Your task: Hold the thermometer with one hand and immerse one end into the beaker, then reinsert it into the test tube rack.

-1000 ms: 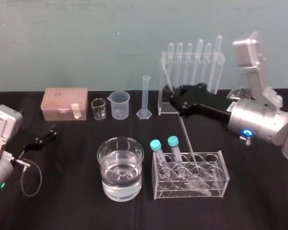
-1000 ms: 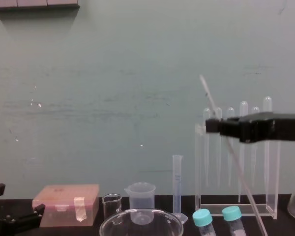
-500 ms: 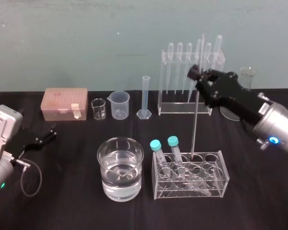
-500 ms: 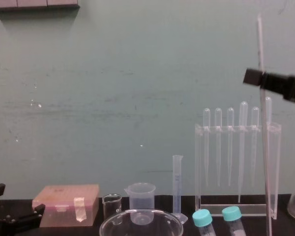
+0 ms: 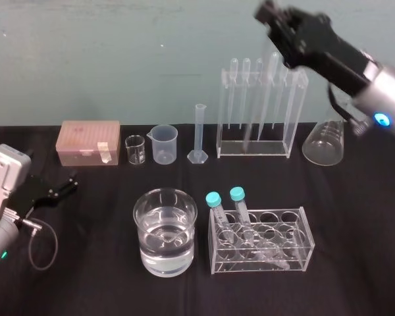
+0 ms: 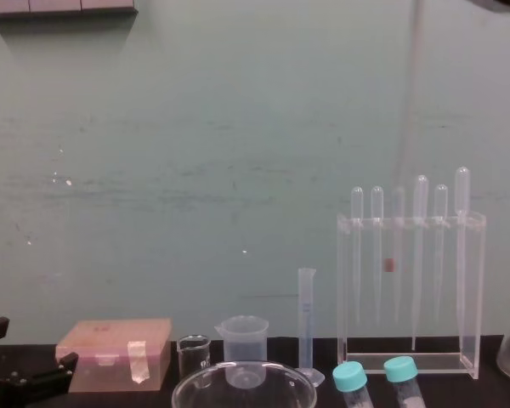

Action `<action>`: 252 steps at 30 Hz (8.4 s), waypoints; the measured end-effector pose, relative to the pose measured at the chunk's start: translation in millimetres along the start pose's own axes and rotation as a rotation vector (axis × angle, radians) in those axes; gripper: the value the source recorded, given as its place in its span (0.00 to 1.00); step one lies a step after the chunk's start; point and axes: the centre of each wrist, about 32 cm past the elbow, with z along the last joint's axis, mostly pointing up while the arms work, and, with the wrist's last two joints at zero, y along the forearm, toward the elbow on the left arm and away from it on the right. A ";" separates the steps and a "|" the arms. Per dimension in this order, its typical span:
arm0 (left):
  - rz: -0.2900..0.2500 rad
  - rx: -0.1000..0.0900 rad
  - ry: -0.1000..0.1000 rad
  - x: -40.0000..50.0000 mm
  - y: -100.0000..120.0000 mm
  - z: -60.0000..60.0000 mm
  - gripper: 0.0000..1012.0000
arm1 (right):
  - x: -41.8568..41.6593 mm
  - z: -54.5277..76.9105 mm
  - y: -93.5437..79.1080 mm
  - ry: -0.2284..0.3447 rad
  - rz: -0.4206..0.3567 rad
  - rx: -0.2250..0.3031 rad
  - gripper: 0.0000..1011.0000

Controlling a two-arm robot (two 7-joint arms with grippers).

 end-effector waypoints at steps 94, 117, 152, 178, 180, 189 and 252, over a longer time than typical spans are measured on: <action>0.000 0.000 0.000 0.0 0.0 0.0 1.00 | -40.1 -131.0 55.2 0.220 0.296 -0.208 0.06; 0.000 0.000 0.000 0.0 0.0 0.0 1.00 | -42.3 -129.3 53.5 0.215 0.304 -0.210 0.06; 0.000 0.000 0.000 0.0 0.0 0.0 1.00 | -42.6 -127.9 54.1 0.214 0.309 -0.218 0.06; 0.000 0.000 0.000 0.0 0.0 0.0 1.00 | -42.4 -128.0 52.3 0.212 0.310 -0.218 0.06; 0.000 0.000 0.000 0.0 0.0 0.0 1.00 | -42.4 -128.1 52.1 0.213 0.310 -0.218 0.06; 0.000 0.000 0.000 0.0 0.0 0.0 1.00 | -42.3 -128.2 51.9 0.214 0.311 -0.217 0.06; 0.000 0.000 0.000 0.0 0.0 0.0 1.00 | -6.7 -21.3 75.4 0.094 0.291 0.056 0.06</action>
